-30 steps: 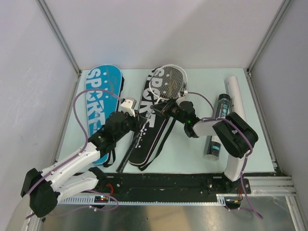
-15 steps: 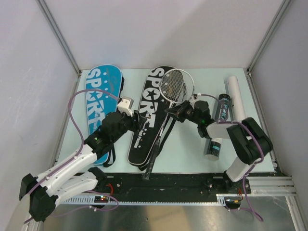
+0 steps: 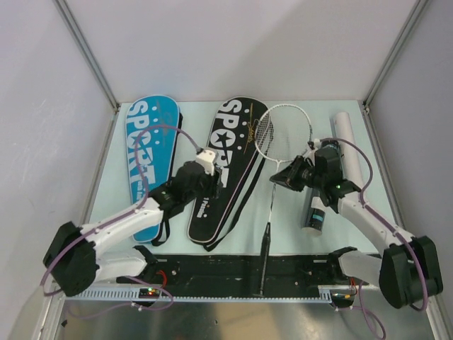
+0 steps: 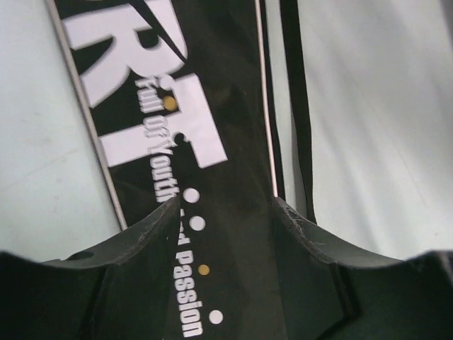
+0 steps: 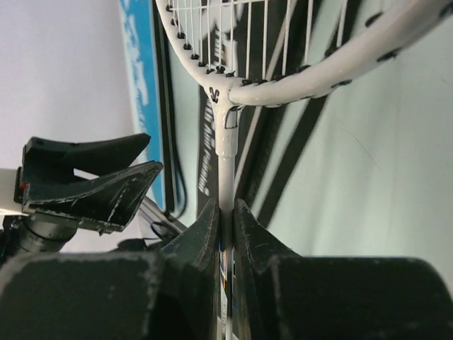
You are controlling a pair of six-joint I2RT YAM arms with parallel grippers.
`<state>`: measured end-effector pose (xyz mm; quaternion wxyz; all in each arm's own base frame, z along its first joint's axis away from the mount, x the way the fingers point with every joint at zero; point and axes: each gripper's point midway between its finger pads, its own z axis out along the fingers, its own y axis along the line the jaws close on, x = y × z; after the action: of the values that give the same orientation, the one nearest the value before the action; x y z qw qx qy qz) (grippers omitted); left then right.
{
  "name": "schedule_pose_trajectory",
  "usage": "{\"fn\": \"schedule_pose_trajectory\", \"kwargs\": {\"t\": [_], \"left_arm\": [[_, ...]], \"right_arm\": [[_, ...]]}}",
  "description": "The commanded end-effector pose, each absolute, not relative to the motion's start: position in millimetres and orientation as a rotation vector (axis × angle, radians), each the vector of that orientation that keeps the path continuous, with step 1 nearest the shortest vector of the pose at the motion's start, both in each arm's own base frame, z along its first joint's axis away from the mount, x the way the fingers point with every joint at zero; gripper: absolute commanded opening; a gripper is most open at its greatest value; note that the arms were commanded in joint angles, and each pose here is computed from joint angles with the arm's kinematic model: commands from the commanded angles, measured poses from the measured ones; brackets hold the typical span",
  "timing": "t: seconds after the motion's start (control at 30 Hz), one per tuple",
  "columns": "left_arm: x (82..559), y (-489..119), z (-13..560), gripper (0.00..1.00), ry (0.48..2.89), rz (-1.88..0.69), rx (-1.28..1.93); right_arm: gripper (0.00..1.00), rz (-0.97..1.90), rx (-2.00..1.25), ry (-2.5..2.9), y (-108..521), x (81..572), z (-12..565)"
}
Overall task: Pack up the badminton gear
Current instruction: Place the racket in the racket bag.
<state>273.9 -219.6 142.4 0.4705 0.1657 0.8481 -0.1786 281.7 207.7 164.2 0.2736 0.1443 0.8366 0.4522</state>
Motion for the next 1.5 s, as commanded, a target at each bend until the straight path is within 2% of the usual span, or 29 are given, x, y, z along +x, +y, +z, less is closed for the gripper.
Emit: {"fn": "schedule_pose_trajectory", "kwargs": {"t": [0.0, 0.23, 0.73, 0.87, 1.13, 1.33, 1.47], "left_arm": [[273, -244, 135, 0.57, 2.05, -0.393, 0.517], [259, -273, 104, 0.57, 2.107, -0.36, 0.63], [265, -276, 55, 0.55, 2.205, -0.158, 0.708], [265, -275, 54, 0.48, 2.207, -0.148, 0.713], [264, -274, 57, 0.27, 2.202, -0.145, 0.718], [265, -273, 59, 0.03, 2.197, -0.143, 0.719], [264, -275, 70, 0.0, 2.182, -0.177, 0.69]], "right_arm": [[0.0, 1.093, 0.366, 2.343, 184, 253, 149], [0.0, 1.076, 0.404, 2.305, 170, 243, 150], [0.0, 1.081, 0.42, 2.27, 161, 235, 153], [0.0, 1.077, 0.423, 2.273, 160, 235, 151], [0.0, 1.087, 0.432, 2.274, 161, 235, 149], [0.0, 1.089, 0.441, 2.283, 161, 233, 145], [0.0, 1.091, 0.435, 2.315, 165, 227, 139]]}}
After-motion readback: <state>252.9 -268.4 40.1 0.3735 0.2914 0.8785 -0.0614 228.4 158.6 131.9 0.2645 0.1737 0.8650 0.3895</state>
